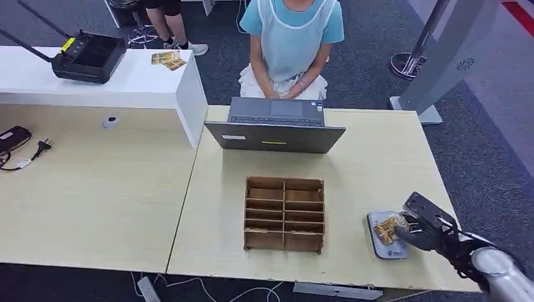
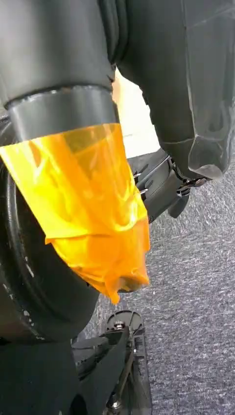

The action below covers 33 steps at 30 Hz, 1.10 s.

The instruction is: Pass the card to the sensor for recognition and then transmit it.

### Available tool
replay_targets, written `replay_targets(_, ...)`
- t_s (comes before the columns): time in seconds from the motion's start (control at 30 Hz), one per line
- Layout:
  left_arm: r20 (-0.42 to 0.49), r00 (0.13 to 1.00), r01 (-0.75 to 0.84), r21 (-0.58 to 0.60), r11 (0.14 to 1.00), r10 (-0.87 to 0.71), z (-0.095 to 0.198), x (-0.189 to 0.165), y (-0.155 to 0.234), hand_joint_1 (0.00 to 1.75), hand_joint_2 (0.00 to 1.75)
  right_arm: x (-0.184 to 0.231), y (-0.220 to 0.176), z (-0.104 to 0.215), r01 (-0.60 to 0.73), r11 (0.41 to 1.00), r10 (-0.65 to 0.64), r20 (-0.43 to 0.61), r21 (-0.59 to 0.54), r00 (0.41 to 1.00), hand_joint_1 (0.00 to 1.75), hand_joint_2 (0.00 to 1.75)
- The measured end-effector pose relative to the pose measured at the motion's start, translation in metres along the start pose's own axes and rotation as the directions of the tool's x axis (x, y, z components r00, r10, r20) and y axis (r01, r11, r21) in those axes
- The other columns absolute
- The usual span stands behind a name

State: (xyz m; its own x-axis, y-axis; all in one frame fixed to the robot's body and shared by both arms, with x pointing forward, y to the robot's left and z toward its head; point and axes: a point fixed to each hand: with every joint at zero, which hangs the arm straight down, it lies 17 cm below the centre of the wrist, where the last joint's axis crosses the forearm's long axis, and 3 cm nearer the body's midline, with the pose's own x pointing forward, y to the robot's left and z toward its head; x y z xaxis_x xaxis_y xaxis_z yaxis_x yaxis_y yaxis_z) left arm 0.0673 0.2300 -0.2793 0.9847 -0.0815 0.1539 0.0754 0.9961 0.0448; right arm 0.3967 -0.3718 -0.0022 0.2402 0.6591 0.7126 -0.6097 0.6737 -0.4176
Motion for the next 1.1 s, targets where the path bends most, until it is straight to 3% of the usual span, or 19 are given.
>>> replay_targets(0.8, -0.002, 1.000, -0.014, 0.001, 1.000, 0.014, 0.000, -0.001, -0.001, 0.00, 0.00, 0.011, -0.005, -0.018, -0.071, 0.995, 0.071, -0.001, -0.071, 0.997, 1.75, 1.75)
replay_targets(1.1, -0.004, 0.999, -0.034, 0.003, 0.999, 0.034, 0.000, -0.001, 0.000, 0.00, 0.00, 0.036, -0.018, -0.009, 0.041, 0.999, -0.038, 0.084, -0.036, 0.996, 1.75, 1.75)
